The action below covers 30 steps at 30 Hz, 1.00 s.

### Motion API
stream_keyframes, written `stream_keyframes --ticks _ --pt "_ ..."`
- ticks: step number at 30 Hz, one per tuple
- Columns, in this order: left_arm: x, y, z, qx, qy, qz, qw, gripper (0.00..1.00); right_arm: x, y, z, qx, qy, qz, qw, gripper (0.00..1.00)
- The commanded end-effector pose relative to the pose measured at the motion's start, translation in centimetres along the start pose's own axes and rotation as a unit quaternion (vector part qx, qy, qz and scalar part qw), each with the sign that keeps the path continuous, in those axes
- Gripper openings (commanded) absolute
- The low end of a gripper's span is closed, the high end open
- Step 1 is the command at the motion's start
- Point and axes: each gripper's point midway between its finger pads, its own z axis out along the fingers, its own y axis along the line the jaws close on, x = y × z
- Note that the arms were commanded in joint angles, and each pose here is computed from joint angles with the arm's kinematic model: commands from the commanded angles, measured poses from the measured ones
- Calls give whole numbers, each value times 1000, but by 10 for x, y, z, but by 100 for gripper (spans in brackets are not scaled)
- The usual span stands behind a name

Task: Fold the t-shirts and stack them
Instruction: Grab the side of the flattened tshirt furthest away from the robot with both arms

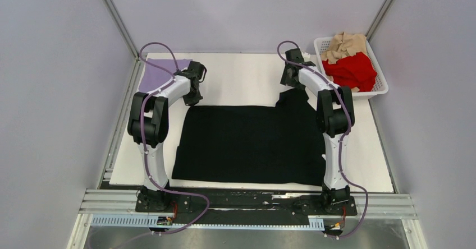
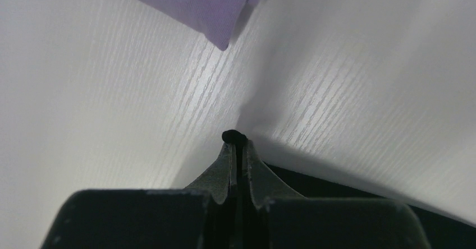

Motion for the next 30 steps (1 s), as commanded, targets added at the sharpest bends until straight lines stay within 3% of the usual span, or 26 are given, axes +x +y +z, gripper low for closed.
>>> stream_keyframes --ticks 1,10,16,20,25,30 --pt "-23 -4 -9 1 -32 1 999 0 0 -4 6 18 7 -35 999 58" --pt "-23 -4 -8 -1 -31 0 1000 0 28 -12 7 46 39 -44 997 45" --pt "-23 -3 -11 0 -33 -2 999 0 31 -19 -8 60 34 -19 997 16" --pt "-24 -7 -17 19 -34 -4 999 0 3 -11 -25 43 -4 -13 999 0" --pt "-24 -7 -32 45 -45 -10 998 0 -29 -7 -75 19 -76 -19 997 0" --pt "-15 -1 -50 68 -52 -16 996 0 3 -30 -113 16 -68 -9 998 0"
